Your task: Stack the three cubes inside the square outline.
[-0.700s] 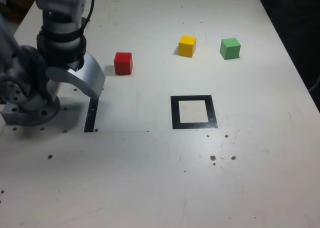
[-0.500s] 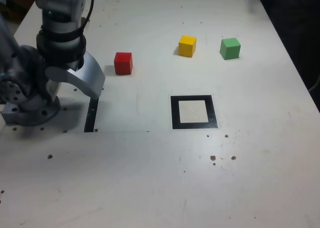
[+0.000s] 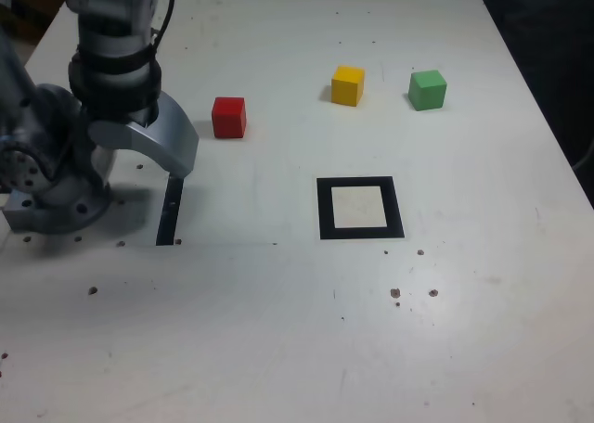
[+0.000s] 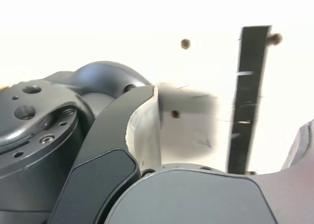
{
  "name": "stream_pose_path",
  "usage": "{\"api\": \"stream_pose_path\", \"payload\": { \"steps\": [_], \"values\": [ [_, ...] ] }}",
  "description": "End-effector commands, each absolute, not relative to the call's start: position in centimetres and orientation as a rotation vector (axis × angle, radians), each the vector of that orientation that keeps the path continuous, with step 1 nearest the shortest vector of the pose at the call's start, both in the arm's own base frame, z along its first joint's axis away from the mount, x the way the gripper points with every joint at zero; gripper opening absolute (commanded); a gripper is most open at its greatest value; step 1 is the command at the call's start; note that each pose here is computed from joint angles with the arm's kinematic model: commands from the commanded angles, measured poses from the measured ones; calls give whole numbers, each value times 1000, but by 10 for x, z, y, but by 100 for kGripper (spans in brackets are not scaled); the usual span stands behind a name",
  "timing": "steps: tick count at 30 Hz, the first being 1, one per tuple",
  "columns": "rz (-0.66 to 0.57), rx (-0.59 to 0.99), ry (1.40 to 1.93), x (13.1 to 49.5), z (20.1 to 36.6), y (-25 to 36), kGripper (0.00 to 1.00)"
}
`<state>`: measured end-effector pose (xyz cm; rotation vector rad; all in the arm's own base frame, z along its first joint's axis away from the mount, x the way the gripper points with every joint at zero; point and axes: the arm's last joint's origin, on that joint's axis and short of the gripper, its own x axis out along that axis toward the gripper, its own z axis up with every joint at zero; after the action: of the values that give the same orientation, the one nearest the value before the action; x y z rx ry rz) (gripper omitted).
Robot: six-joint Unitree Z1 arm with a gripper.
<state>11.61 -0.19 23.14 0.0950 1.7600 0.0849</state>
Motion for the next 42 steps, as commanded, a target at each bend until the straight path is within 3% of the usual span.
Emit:
{"api": "stream_pose_path", "payload": {
  "steps": [1,7,13,17,26,42],
  "values": [
    [99,101,1716,118,240,0,99],
    [100,148,1656,135,266,11,99],
    [121,168,1667,149,286,36,99],
    [138,154,1691,157,289,57,98],
    [112,144,1820,199,266,101,95],
    [114,113,1850,227,216,123,92]
  ]
}}
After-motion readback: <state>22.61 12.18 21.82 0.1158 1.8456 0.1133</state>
